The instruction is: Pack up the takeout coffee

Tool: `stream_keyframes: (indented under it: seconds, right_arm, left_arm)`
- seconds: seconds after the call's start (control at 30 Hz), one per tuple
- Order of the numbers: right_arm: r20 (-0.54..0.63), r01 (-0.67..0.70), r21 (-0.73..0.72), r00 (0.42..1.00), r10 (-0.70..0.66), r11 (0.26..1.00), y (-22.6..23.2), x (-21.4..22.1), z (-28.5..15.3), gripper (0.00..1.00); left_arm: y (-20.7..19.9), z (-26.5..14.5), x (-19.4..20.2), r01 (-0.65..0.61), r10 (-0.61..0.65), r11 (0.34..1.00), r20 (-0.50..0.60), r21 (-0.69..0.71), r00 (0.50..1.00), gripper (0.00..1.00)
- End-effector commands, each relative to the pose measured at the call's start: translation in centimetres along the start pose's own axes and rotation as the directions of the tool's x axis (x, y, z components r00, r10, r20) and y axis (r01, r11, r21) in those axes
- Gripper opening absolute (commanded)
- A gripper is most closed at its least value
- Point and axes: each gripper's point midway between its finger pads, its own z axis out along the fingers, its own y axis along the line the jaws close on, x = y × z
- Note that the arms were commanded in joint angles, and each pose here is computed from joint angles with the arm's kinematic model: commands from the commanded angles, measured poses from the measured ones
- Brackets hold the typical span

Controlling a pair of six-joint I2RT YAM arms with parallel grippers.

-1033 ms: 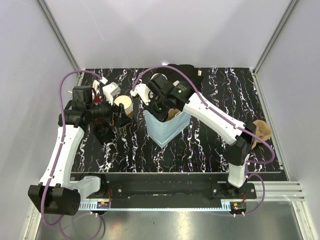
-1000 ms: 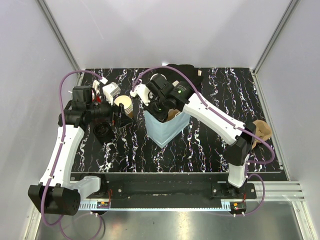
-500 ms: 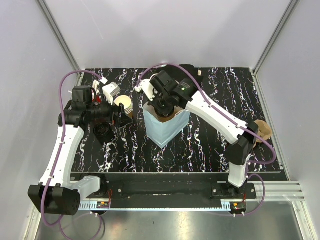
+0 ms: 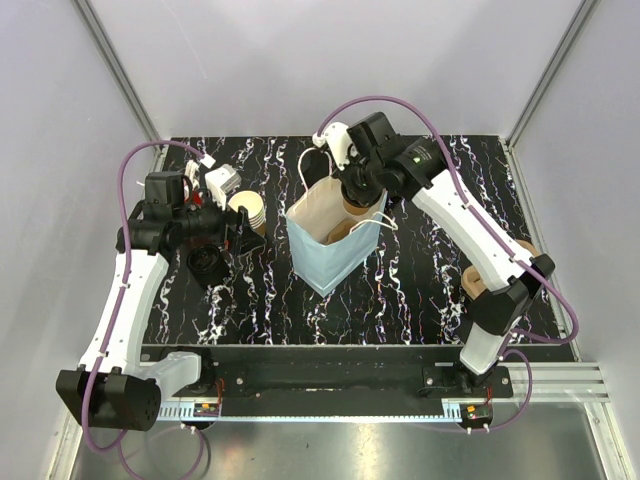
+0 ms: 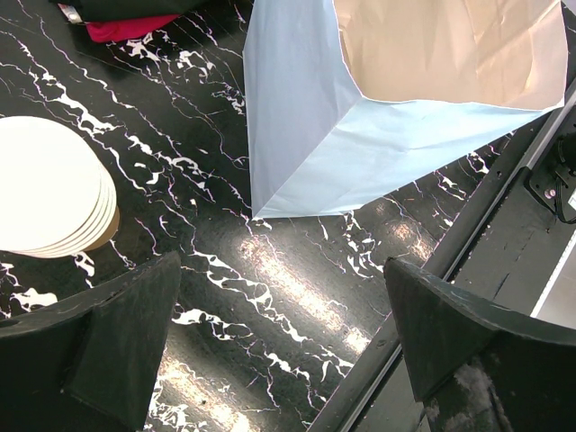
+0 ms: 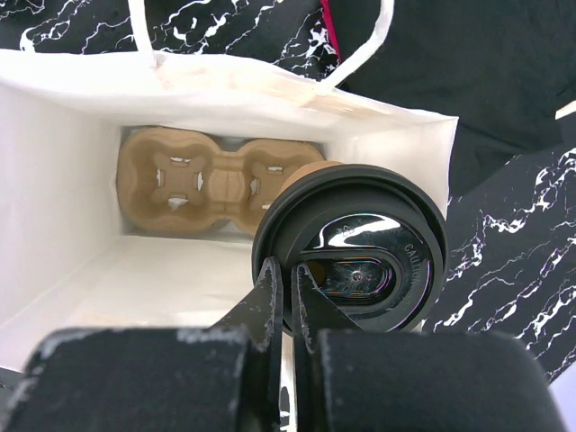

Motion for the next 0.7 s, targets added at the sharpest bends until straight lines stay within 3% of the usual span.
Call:
stream_keyframes:
  seconds: [0.0,0.67]
  right_arm:
    - [0.062,0.012,-0.005,0.998,-0.011,1.0,-0.1,-1.4,-1.4,0.0]
    - [-0.03,-0.021,-0.098,0.999,0.018,0.995,0.7,1.6,2.5,0.0]
  left_arm:
    - [0.3,-0.1,-0.9,-0.056,0.056,0.998,0.039,-0.019,0.998,0.99]
    - [0.3,-0.1,-0.9,-0.057,0.058,0.998,0.043,-0.021,0.997,0.99]
